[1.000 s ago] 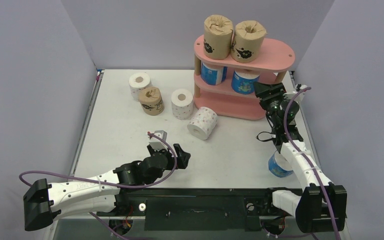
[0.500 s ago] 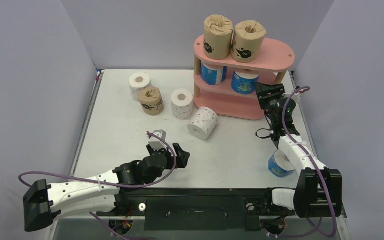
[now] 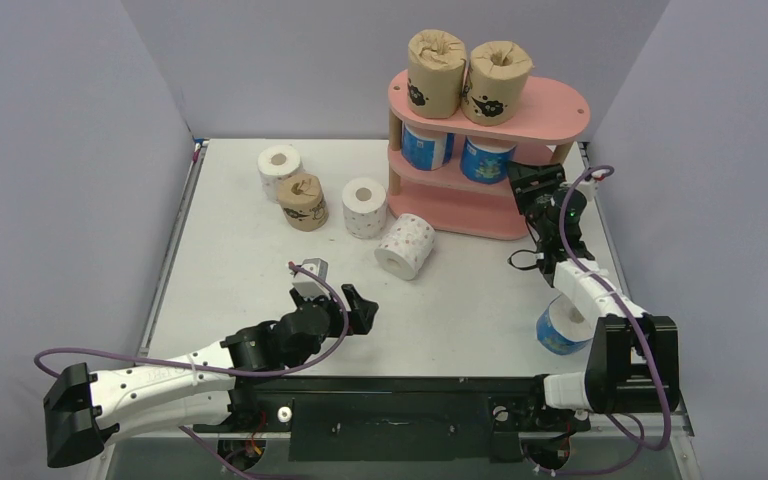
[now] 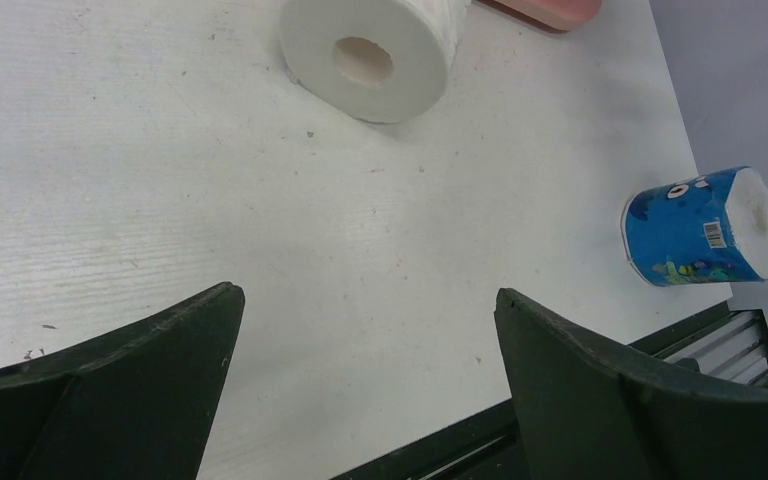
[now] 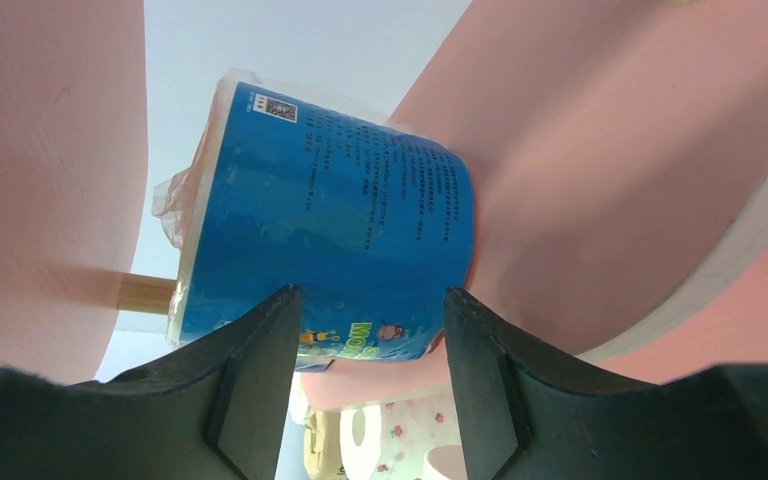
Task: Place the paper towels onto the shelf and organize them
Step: Move the paper towel to the shelf.
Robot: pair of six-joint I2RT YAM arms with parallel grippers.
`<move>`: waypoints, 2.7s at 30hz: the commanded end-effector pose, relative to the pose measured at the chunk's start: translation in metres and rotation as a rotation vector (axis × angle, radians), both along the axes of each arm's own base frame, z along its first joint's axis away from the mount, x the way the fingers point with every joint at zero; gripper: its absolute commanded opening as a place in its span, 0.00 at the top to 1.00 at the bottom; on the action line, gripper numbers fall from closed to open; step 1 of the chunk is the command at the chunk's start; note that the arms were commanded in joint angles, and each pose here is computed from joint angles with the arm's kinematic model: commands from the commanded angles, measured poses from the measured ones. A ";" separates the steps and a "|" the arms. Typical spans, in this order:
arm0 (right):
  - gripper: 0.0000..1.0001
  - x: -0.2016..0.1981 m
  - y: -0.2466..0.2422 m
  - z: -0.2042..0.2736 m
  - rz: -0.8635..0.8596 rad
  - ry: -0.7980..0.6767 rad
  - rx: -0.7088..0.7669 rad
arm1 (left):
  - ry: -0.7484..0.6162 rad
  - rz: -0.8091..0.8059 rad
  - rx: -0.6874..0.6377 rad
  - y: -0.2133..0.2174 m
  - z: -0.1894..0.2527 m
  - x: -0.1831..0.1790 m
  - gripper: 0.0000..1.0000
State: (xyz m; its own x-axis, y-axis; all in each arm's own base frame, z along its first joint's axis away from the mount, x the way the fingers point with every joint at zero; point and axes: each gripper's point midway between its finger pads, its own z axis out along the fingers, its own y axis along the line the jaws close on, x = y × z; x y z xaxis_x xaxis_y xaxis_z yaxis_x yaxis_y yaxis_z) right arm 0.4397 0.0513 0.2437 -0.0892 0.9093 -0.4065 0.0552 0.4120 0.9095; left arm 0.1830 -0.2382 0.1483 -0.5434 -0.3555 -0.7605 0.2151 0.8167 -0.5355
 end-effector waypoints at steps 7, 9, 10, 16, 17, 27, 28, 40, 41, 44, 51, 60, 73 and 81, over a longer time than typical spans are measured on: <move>0.49 0.016 0.009 0.038 0.041 -0.104 -0.011 | -0.011 0.011 -0.013 0.000 0.002 0.005 0.03; 0.49 0.013 0.004 0.042 0.028 -0.113 -0.015 | -0.010 0.012 -0.011 0.001 0.002 0.005 0.03; 0.49 0.010 0.002 0.045 0.022 -0.121 -0.016 | -0.009 0.012 -0.010 0.001 0.002 0.005 0.03; 0.49 0.001 -0.028 0.054 -0.075 -0.143 -0.010 | -0.008 0.013 -0.017 0.002 0.001 0.005 0.03; 0.49 0.001 -0.032 0.055 -0.084 -0.145 -0.003 | -0.007 0.013 -0.017 0.002 0.001 0.005 0.03; 0.50 0.020 -0.037 0.052 -0.091 -0.114 0.005 | -0.004 0.017 -0.015 0.004 0.000 0.006 0.03; 0.50 0.021 -0.036 0.053 -0.087 -0.118 0.005 | -0.004 0.019 -0.016 0.004 0.000 0.006 0.03; 0.50 0.040 -0.024 0.047 -0.054 -0.099 0.004 | 0.000 0.024 -0.012 0.004 -0.001 0.009 0.03; 0.50 0.042 -0.022 0.047 -0.049 -0.099 0.003 | 0.000 0.024 -0.013 0.004 -0.001 0.009 0.03; 0.50 0.045 -0.018 0.045 -0.037 -0.092 -0.001 | 0.002 0.025 -0.011 0.003 -0.002 0.010 0.03; 0.50 0.050 0.000 0.039 -0.004 -0.078 -0.016 | 0.005 0.025 -0.010 0.004 -0.002 0.011 0.03; 0.50 0.053 0.015 0.034 0.019 -0.071 -0.018 | 0.008 0.031 -0.015 0.007 -0.004 0.011 0.03; 0.50 0.047 0.010 0.042 0.005 -0.078 -0.026 | 0.009 0.033 -0.015 0.009 -0.004 0.012 0.03; 0.41 0.011 -0.019 0.047 -0.063 -0.055 -0.067 | -0.002 0.043 -0.021 0.012 0.002 0.014 0.04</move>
